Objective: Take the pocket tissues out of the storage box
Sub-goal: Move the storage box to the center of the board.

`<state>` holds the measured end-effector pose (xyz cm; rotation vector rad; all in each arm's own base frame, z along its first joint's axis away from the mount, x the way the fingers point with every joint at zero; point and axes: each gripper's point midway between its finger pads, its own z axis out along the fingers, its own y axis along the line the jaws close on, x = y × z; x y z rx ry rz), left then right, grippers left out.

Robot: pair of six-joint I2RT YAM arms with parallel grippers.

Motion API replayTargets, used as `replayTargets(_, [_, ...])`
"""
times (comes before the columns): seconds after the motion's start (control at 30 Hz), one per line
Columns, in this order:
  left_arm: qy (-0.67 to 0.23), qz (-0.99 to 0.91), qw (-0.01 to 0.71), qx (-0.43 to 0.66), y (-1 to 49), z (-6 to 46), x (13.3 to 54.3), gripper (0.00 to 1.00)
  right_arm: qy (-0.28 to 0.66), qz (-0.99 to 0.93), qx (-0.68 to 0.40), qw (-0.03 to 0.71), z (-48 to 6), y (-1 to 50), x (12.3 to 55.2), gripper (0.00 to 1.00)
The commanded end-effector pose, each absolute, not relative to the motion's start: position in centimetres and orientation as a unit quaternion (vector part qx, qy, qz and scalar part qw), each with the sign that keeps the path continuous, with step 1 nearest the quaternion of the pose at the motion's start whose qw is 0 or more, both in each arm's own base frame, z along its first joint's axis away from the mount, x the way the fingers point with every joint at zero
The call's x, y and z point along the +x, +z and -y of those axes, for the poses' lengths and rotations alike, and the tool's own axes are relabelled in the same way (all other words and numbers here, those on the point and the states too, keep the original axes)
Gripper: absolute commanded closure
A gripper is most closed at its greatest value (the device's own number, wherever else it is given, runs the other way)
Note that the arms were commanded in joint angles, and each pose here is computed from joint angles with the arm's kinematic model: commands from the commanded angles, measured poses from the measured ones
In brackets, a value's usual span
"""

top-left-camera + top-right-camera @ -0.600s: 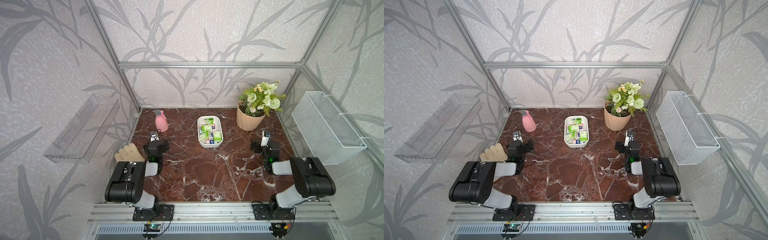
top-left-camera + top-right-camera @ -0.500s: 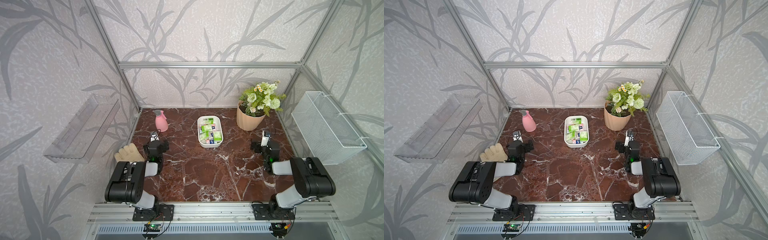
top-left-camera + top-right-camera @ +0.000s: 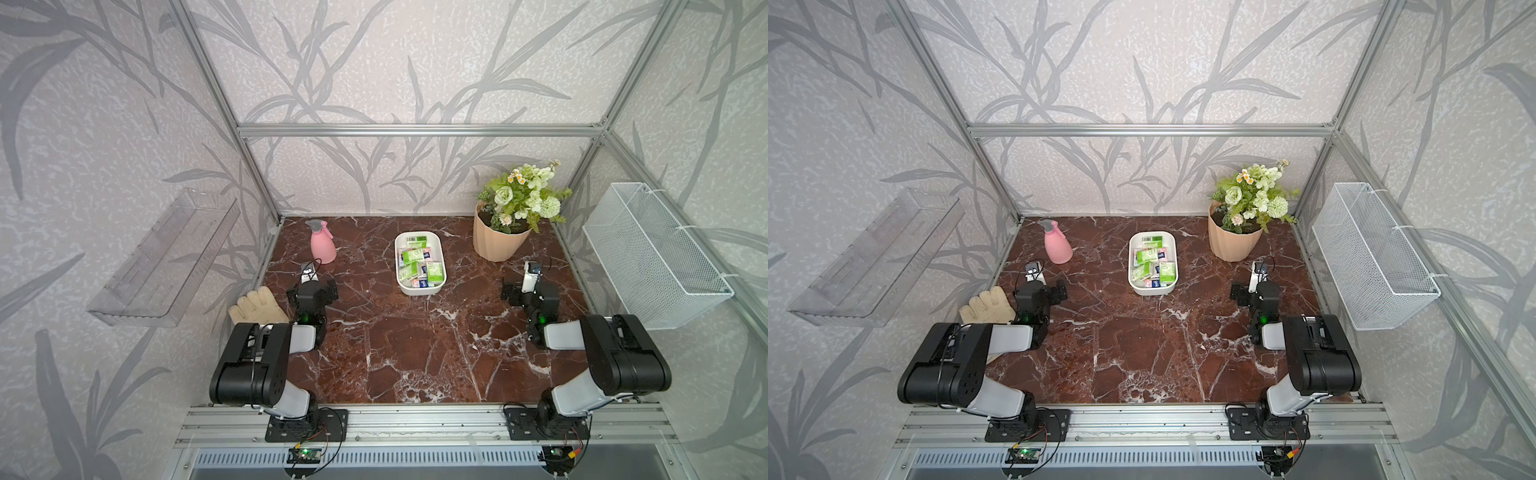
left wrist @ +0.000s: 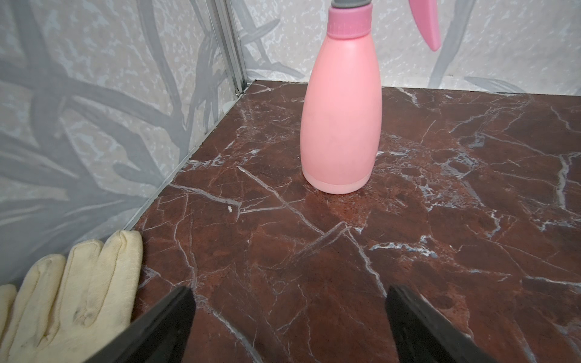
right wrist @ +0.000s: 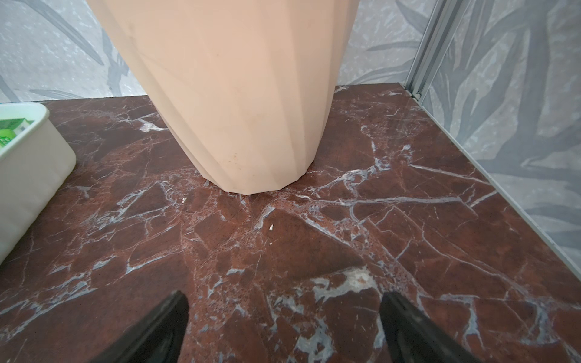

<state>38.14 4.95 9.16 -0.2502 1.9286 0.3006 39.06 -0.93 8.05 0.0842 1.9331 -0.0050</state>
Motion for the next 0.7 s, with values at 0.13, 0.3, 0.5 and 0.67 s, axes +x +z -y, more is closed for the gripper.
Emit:
replayTargets(0.13, [0.131, -0.805, 0.564, -0.129, 14.2, -5.5, 37.4, 0.0, -0.023, -0.791, 0.066, 0.608, 2.1, 11.5, 38.5, 0.01])
replayTargets(0.3, [0.067, -0.798, 0.577, -0.16, 17.9, -4.4, 35.5, 0.0, 0.018, -0.808, 0.079, 0.583, 1.1, 13.7, 36.5, 0.01])
replayTargets(0.5, [-0.022, -0.803, 0.565, -0.19, 18.4, -2.5, 33.2, 0.0, 0.099, -0.831, 0.101, 0.537, -1.7, 15.9, 34.1, 0.01])
replayTargets(0.67, [-0.068, -0.81, 0.546, -0.201, 17.3, -1.2, 31.9, 0.0, 0.137, -0.842, 0.075, 0.517, -6.1, 17.2, 33.1, 0.01])
